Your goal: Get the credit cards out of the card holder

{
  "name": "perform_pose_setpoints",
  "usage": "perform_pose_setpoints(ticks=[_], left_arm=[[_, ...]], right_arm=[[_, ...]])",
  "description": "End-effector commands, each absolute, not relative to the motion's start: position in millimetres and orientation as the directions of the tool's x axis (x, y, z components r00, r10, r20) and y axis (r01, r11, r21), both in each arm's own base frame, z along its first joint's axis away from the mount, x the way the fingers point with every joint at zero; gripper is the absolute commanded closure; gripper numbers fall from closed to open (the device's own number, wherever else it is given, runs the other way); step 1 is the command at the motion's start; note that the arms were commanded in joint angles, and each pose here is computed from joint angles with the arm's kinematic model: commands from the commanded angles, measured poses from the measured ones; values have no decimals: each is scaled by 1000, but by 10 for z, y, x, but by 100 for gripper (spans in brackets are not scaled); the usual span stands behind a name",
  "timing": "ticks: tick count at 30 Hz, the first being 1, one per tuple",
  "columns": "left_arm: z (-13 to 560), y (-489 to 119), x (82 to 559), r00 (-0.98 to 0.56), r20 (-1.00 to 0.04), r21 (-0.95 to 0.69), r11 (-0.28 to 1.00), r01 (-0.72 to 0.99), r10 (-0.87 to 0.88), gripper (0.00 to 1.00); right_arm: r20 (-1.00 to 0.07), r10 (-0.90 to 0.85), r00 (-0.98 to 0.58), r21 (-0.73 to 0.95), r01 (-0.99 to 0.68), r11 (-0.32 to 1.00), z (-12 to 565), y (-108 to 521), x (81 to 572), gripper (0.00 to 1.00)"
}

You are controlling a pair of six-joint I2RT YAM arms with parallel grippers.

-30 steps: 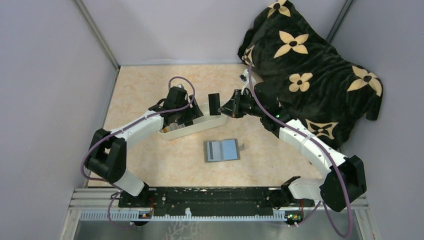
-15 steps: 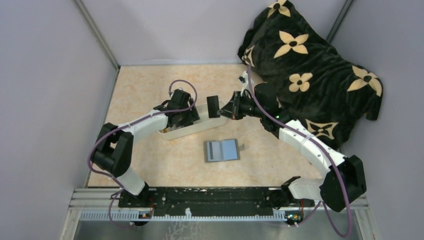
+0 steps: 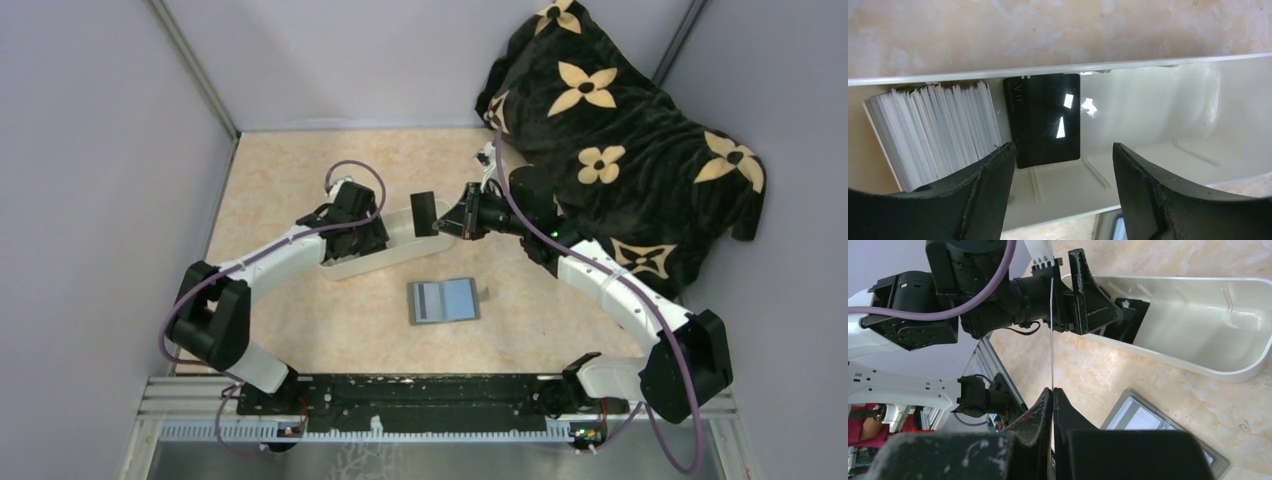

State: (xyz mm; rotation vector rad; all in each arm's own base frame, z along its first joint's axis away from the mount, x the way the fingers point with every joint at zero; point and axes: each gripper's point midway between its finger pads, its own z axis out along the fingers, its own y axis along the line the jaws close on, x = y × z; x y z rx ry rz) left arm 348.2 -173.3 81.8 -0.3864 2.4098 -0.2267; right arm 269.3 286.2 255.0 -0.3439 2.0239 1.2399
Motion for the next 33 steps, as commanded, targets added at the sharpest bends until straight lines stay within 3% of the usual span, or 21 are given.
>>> perform_pose_setpoints(ticks=[1,15,33], left_arm=[[807,-1488,3301,-726,-604,-192,944,-266,-328,23],[799,-1388,3088,-718,-594,-215,932,-292,-362,23],[1513,-1654,3243,-620,-667,-419,896,-146,-413,19]], right_arm=[[-714,149,-684,660,-586,470,2614,2884,2724,100],[-695,116,-709,670,-582,461,2527,2945,2740,100],[-680,37,-732,635,-563,529,2344,3088,2847,100]])
